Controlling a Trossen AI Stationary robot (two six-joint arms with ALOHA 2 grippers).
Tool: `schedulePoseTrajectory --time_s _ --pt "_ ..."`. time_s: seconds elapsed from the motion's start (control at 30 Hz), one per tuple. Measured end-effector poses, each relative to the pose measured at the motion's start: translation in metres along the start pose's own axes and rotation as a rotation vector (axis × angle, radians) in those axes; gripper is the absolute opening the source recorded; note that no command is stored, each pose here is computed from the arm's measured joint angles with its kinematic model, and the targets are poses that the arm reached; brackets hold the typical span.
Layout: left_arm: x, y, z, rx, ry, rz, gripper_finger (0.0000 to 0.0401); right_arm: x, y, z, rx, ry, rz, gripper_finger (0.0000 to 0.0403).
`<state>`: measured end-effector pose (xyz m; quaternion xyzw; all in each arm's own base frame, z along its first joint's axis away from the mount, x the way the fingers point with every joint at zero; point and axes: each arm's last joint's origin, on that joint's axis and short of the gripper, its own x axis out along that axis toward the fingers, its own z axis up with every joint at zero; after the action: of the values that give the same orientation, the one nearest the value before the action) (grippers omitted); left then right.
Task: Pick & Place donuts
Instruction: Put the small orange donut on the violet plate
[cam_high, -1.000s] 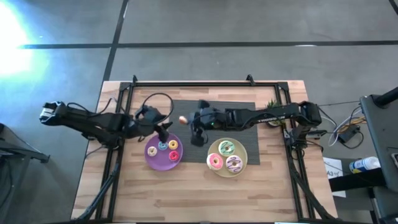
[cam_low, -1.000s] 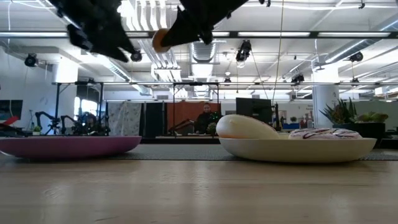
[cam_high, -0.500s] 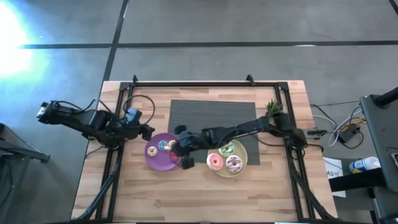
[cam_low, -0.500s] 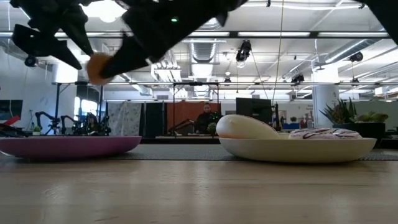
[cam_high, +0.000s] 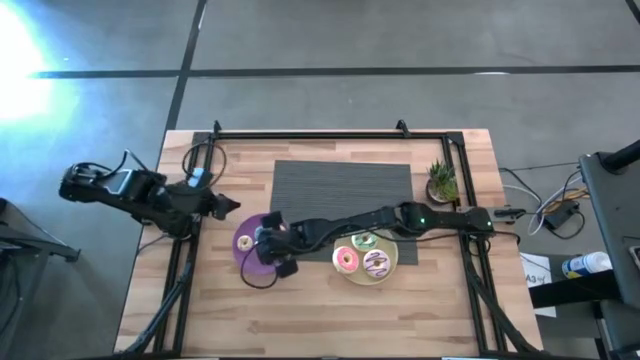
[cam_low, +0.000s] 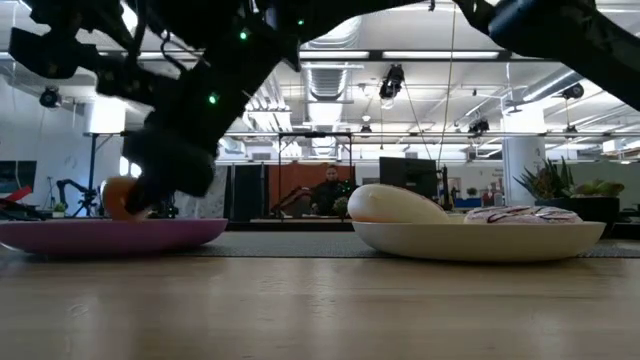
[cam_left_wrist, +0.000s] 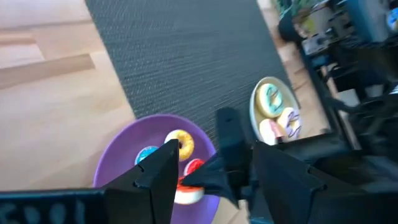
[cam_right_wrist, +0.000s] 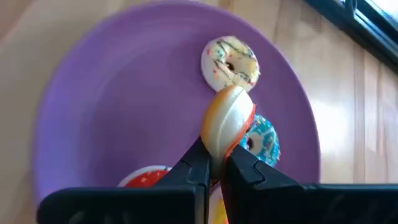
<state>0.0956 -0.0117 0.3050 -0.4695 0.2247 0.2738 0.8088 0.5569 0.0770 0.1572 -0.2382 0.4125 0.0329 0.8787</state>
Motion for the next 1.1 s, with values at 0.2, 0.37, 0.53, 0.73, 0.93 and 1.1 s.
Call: schedulePoseTrajectory --time_s 0.2,0.37,0.53,0.73,0.93,1.1 --pt "-0.008 0.005 0.002 0.015 -0.020 -0.035 0.0180 0.000 0.011 -0.004 -0.067 0.049 0.029 0.0013" --pt "-0.009 0.008 0.003 0.028 -0.025 -0.042 0.0180 0.000 0.012 -0.004 -0.067 0.045 0.027 0.0013" --pt "-0.009 0.008 0.002 0.035 -0.028 -0.036 0.0180 0.001 0.012 -0.003 -0.063 0.022 0.032 0.0020" --pt "-0.009 0.008 0.002 0.033 -0.029 -0.036 0.0180 0.008 0.016 -0.008 -0.083 0.002 0.063 0.0075" --pt "-0.009 0.008 0.002 0.032 -0.029 -0.036 0.0180 0.009 0.016 -0.005 -0.088 -0.038 0.050 0.0139" --pt "-0.009 0.008 0.002 0.032 -0.032 -0.034 0.0180 0.006 0.019 0.000 -0.112 -0.057 0.058 0.0177"
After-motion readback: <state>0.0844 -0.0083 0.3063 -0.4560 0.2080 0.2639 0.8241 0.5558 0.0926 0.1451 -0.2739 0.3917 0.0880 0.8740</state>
